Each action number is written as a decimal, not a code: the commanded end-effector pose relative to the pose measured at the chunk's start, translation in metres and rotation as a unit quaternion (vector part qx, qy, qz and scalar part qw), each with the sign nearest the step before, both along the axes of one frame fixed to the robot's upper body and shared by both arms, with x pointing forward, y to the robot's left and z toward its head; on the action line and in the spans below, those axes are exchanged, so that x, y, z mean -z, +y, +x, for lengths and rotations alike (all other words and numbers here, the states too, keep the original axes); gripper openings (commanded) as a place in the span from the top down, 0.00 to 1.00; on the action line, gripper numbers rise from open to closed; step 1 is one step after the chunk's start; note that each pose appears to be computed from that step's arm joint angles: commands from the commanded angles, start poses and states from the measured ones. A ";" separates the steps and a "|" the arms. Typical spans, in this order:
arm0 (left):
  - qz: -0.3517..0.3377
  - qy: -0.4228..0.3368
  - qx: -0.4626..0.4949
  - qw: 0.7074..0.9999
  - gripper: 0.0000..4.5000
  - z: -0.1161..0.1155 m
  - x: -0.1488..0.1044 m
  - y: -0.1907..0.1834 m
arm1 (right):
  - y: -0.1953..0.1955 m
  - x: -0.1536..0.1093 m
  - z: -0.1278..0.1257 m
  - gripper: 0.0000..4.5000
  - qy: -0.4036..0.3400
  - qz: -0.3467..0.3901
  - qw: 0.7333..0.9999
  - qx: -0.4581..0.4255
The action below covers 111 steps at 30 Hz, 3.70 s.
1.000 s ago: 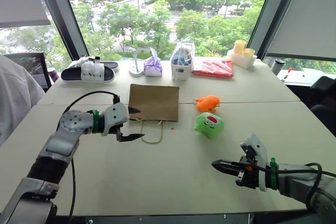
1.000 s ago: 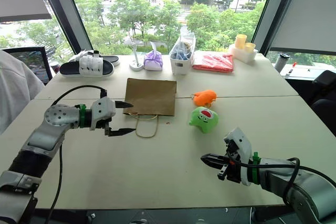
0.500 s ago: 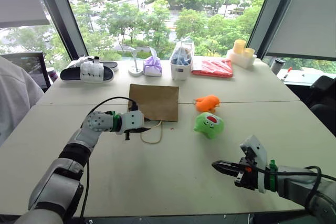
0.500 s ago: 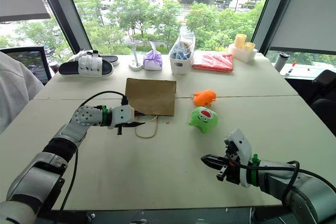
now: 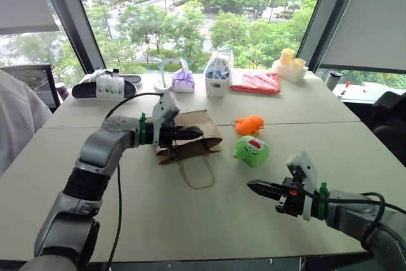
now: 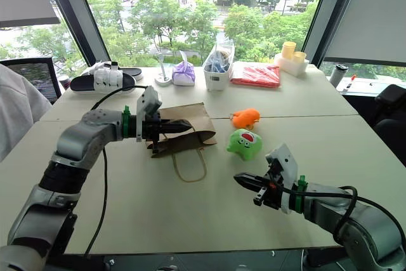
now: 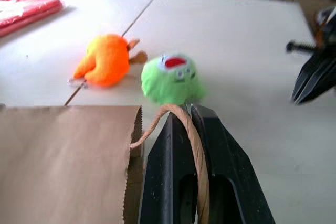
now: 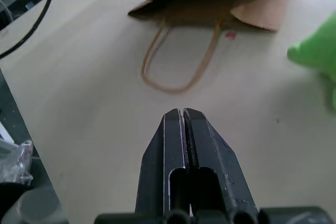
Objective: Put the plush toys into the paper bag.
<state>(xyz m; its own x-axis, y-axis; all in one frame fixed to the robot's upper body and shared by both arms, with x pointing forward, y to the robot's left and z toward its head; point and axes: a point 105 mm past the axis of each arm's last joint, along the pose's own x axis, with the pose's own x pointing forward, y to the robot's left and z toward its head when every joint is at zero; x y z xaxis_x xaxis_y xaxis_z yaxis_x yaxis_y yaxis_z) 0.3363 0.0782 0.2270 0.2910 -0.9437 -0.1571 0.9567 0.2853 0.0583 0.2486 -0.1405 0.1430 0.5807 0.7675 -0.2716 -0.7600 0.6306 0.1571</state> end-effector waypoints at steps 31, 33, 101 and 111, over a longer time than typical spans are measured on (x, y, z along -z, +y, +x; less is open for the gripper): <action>-0.118 0.076 0.006 0.990 0.99 -0.033 -0.024 -0.017 | 0.122 0.051 0.091 1.00 -0.075 -0.054 0.995 -0.039; -0.122 0.074 0.011 0.990 0.99 -0.035 -0.027 -0.020 | 0.124 0.058 0.091 1.00 -0.071 -0.063 0.995 -0.033; -0.189 0.096 -0.020 0.977 1.00 -0.013 -0.036 -0.018 | -0.064 0.001 0.118 0.01 -0.109 -0.054 0.961 0.250; -0.183 0.093 -0.025 0.978 1.00 -0.012 -0.033 -0.017 | -0.048 0.038 0.144 0.21 0.022 0.059 0.967 0.247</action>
